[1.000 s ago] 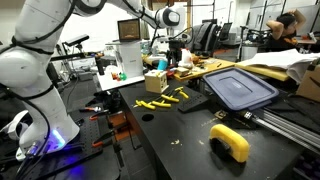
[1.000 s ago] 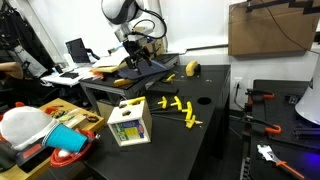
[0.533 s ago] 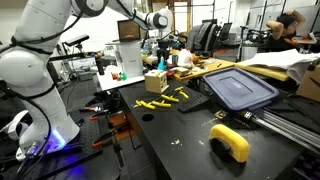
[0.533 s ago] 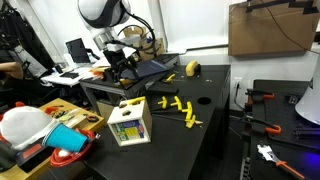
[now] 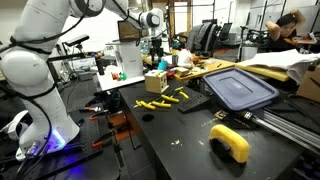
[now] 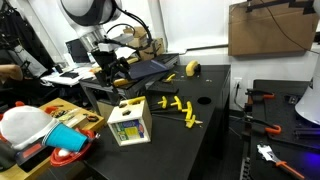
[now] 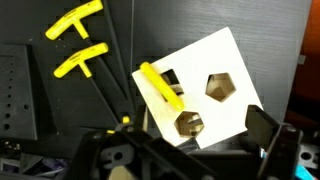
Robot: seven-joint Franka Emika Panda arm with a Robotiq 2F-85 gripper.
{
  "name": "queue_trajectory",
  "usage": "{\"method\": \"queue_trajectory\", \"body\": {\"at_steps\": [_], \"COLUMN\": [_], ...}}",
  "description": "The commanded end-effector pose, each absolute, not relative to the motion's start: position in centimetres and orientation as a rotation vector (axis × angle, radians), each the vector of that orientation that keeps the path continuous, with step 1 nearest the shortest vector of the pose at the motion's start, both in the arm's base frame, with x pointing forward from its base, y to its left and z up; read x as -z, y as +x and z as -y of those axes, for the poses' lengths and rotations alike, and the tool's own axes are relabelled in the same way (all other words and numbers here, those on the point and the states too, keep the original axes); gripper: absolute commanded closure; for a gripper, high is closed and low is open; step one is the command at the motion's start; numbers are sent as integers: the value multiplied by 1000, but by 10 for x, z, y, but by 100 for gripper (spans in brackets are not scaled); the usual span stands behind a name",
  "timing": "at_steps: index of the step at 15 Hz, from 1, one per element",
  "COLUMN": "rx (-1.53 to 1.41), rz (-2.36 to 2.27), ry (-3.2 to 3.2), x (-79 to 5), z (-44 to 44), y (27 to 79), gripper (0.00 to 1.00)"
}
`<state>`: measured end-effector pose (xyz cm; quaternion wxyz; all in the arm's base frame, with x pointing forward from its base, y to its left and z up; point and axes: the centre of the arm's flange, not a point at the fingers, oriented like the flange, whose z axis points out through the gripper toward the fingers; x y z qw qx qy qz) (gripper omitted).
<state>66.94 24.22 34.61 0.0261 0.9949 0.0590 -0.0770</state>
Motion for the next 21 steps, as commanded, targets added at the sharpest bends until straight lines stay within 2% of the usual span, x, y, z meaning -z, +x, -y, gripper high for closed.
{"method": "queue_trajectory", "body": {"at_steps": [1,10,21], "rx": [296,445,458], "rz": [-332,-684,-658], "ry": [3041,3025,3024], "x": [-369,-372,-361], "z": [-191,-143,-141], "y": [682,684,684], "gripper": [0,0,0]}}
